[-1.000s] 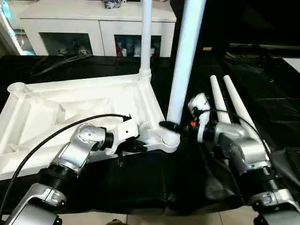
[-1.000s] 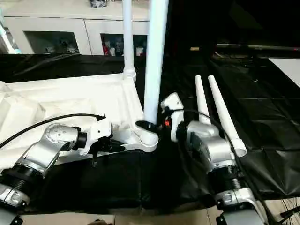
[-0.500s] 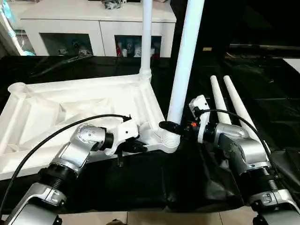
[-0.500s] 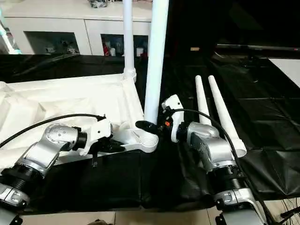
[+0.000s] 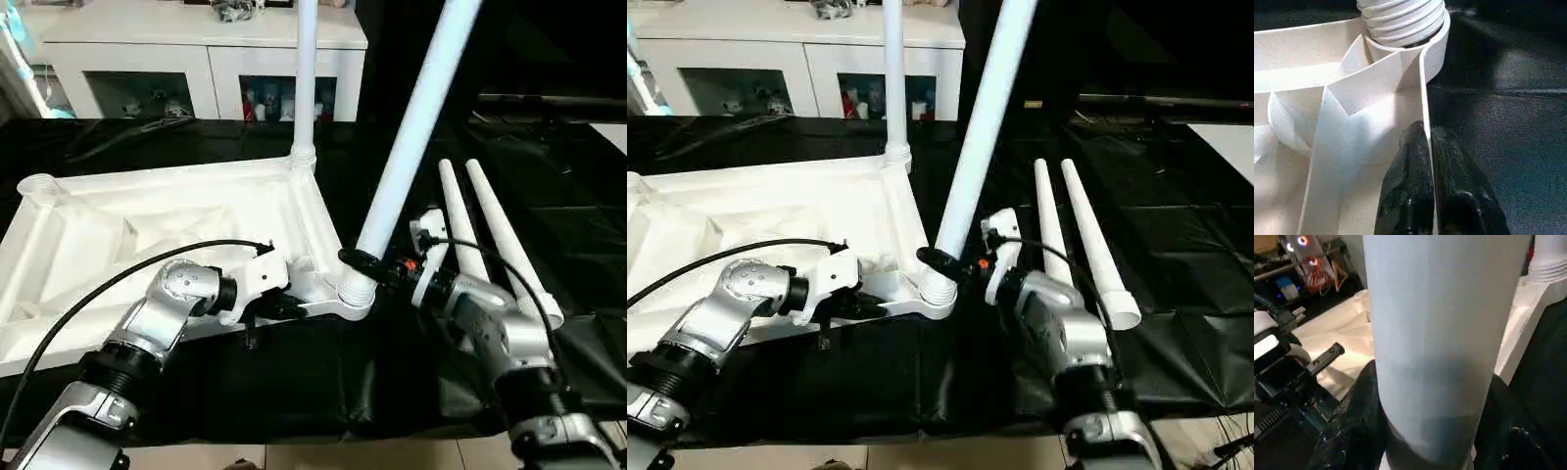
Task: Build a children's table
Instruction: Insert table leg to table base
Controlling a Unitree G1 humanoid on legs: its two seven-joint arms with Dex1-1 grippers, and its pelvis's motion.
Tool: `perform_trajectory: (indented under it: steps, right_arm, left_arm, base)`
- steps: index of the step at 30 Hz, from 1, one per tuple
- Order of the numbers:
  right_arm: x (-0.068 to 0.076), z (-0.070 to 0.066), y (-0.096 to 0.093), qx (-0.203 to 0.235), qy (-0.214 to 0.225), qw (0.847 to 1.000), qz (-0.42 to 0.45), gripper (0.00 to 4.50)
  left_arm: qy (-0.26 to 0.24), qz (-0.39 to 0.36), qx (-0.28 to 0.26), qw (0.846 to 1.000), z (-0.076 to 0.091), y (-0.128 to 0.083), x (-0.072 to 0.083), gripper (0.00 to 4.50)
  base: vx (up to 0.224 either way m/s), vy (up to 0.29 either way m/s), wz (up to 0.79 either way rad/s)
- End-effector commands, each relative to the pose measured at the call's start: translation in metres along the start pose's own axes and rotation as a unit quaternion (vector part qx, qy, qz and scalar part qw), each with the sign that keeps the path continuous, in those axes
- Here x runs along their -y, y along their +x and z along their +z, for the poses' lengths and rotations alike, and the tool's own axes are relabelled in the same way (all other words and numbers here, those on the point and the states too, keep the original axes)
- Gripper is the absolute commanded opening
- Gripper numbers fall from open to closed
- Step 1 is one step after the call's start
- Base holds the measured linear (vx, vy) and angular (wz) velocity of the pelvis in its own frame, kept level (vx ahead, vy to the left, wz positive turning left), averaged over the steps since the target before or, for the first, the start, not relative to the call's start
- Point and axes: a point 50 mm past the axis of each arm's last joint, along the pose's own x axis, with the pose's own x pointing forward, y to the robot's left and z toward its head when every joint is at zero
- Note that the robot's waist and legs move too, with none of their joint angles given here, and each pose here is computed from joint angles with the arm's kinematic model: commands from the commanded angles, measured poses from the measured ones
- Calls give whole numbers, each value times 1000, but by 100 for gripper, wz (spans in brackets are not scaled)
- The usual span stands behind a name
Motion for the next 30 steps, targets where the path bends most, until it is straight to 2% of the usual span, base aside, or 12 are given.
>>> perform_trajectory:
  steps: [1, 4, 7, 12, 15, 19, 20, 21, 22, 30]
  right_arm:
    - [4, -39, -13, -59, 33, 997, -38, 186]
    - [3, -40, -15, -52, 25, 997, -43, 186]
    - [1, -39, -17, -46, -21, 997, -50, 186]
    - [-4, -35, -17, -37, -52, 997, -50, 186]
    - [-7, -35, -15, -52, -71, 995, -40, 186]
    - [-9, -37, -12, -66, -74, 995, -27, 186]
    - [-10, -38, -9, -101, -85, 991, -10, 186]
    - [-10, -38, -9, -102, -85, 991, -9, 186]
    - [-8, -39, -7, -133, -98, 986, 1, 186]
    - [-9, -36, 1, -154, -83, 984, 29, 185]
  left_arm:
    - [-7, 17, -26, 999, -7, -4, -5, 0]
    - [-6, 18, -26, 999, -7, -3, -5, 0]
    - [-5, 20, -28, 999, -7, -3, -6, 0]
    - [-3, 20, -30, 999, -8, -3, -7, 0]
    - [-3, 22, -32, 999, -8, -4, -7, 0]
    - [-2, 22, -34, 999, -8, -4, -8, 0]
    - [1, 22, -37, 999, -9, -4, -8, 0]
    - [1, 21, -37, 999, -9, -4, -8, 0]
    - [3, 20, -40, 999, -10, -4, -7, 0]
    - [2, 14, -46, 999, -16, -5, -1, 0]
  base:
    - [0, 0, 0]
    - [0, 0, 0]
    - [0, 0, 0]
    - [0, 0, 0]
    - [0, 0, 0]
    - [0, 0, 0]
    - [0, 0, 0]
    - [0, 0, 0]
    - [0, 0, 0]
    - [0, 0, 0]
